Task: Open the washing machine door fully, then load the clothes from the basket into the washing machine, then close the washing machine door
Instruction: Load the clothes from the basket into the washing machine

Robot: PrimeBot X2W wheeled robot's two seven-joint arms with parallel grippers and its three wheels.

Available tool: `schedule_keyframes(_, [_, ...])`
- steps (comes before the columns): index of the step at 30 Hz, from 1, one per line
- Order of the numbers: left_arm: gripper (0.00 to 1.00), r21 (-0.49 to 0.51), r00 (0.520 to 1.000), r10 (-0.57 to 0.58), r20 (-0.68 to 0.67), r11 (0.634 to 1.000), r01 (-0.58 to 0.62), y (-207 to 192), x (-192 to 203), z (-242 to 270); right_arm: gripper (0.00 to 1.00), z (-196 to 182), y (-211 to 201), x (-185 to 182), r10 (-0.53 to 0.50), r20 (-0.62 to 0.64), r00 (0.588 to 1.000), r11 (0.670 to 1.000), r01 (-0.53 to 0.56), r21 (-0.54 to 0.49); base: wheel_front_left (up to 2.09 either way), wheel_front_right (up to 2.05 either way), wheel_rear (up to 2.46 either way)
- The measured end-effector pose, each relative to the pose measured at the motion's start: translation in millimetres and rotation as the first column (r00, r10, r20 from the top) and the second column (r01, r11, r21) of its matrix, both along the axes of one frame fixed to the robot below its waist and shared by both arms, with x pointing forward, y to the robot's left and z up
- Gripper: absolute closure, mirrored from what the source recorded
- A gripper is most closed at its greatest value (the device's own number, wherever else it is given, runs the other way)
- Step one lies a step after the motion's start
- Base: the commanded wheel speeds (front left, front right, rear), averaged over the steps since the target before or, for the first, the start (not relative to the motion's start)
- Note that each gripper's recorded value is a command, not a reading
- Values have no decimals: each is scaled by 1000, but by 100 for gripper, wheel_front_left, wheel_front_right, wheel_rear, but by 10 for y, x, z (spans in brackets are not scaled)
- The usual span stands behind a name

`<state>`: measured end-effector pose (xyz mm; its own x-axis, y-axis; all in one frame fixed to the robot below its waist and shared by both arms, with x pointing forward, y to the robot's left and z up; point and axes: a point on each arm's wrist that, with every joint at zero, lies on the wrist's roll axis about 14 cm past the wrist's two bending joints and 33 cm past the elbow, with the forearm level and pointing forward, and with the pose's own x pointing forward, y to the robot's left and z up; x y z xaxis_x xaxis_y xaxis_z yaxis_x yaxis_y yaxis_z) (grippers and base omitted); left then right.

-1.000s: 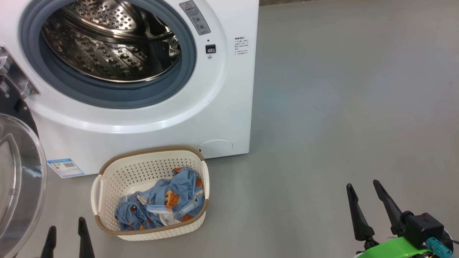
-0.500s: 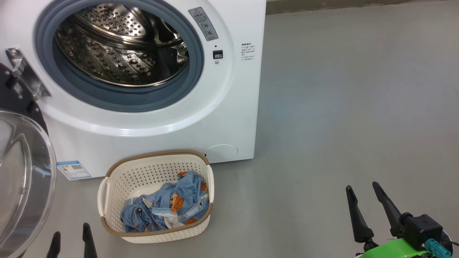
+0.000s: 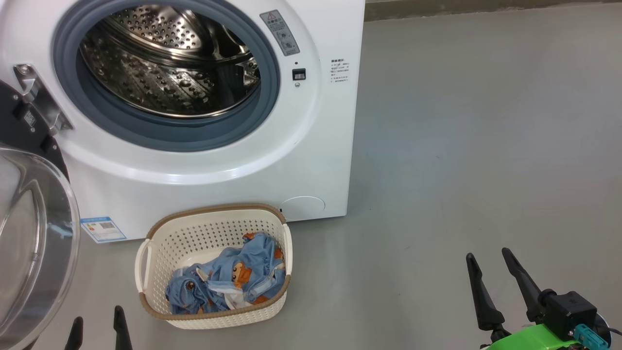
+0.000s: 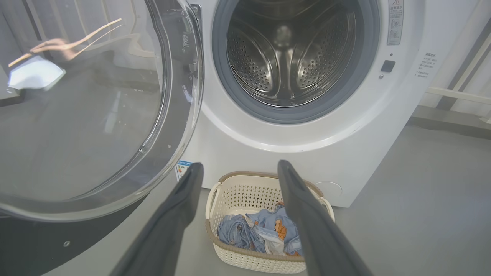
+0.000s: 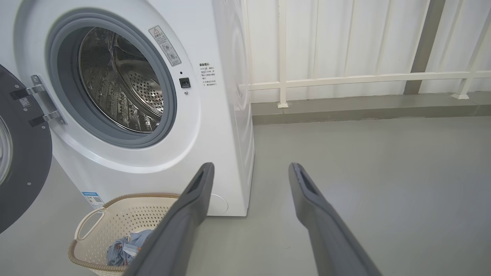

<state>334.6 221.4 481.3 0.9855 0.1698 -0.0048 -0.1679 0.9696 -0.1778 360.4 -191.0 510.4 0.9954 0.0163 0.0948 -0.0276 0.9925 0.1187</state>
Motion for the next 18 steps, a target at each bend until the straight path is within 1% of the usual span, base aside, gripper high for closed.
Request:
schedule_keyframes(12, [0,12,1000,8,-1,1000,-8,16,-9,5,0,12,2,-8,0,4,1000,1000,-1,0,3,-3,0])
schedule_keyframes(18, [0,18,1000,4,-8,1000,-4,13,-22,-16,0,8,4,-13,1,2,1000,1000,-1,1,72,-72,0])
